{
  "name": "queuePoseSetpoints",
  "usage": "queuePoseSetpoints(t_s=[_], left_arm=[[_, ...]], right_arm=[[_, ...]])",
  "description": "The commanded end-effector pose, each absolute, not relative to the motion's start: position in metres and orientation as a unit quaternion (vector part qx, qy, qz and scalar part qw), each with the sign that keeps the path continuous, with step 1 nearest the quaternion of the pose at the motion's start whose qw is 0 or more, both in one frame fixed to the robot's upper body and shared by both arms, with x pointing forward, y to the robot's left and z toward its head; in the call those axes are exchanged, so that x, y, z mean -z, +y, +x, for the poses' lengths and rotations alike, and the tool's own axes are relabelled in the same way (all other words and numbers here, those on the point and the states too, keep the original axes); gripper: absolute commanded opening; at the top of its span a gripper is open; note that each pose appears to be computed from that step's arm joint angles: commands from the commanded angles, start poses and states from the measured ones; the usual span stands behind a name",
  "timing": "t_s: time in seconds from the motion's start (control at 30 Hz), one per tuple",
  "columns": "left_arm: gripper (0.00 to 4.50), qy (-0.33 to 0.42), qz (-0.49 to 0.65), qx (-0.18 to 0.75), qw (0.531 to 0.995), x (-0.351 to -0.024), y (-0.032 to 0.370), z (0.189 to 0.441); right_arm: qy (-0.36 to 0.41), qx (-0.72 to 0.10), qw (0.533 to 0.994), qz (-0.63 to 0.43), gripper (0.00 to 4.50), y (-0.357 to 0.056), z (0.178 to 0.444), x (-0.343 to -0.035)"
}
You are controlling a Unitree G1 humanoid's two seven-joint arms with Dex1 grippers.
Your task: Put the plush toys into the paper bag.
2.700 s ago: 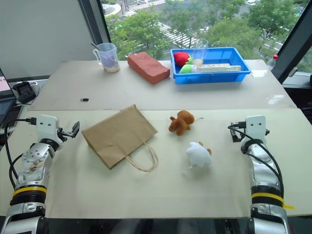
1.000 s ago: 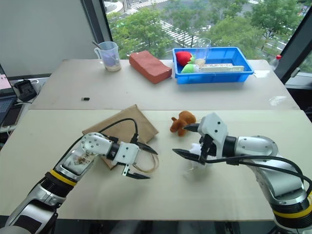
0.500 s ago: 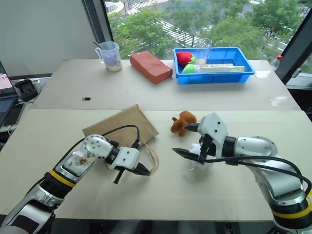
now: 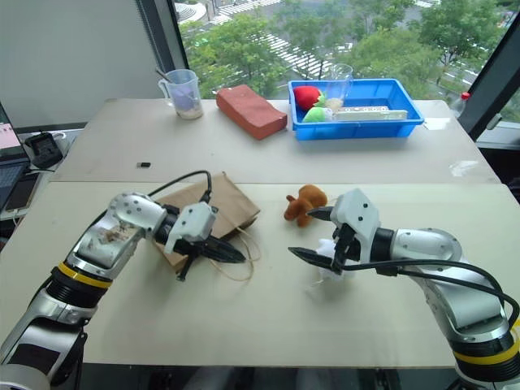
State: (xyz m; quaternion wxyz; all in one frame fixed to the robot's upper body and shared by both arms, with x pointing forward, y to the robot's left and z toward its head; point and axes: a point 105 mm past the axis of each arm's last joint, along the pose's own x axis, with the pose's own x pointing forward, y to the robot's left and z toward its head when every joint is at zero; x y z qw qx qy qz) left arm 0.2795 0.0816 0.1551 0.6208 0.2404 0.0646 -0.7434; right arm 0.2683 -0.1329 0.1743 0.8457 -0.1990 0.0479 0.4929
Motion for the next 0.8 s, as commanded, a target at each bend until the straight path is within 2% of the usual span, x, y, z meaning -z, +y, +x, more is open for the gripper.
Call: queuePoseSetpoints(t_s=[0.03, 0.17, 0.4, 0.5, 0.8], left_arm=[[0.09, 0.037, 0.222, 0.738, 0.637, -0.18, 0.086, 0.283], [0.09, 0.024, 0.212, 0.733, 0.646, -0.188, 0.086, 0.286], [0.09, -0.02, 0.187, 0.724, 0.663, -0.225, 0.087, 0.292], [0.0, -0.033, 0.182, 0.715, 0.674, -0.234, 0.088, 0.298], [0.0, -0.052, 0.178, 0.708, 0.681, -0.239, 0.084, 0.303]], right_arm=[[0.025, -0.492, 0.844, -0.215, 4.5, -0.134, 0.268, -0.184], [0.03, -0.495, 0.841, -0.217, 4.5, -0.134, 0.269, -0.182], [0.031, -0.519, 0.831, -0.197, 4.5, -0.122, 0.266, -0.179], [0.035, -0.537, 0.828, -0.156, 3.74, -0.113, 0.265, -0.178], [0.015, -0.545, 0.832, -0.104, 0.58, -0.077, 0.279, -0.173]])
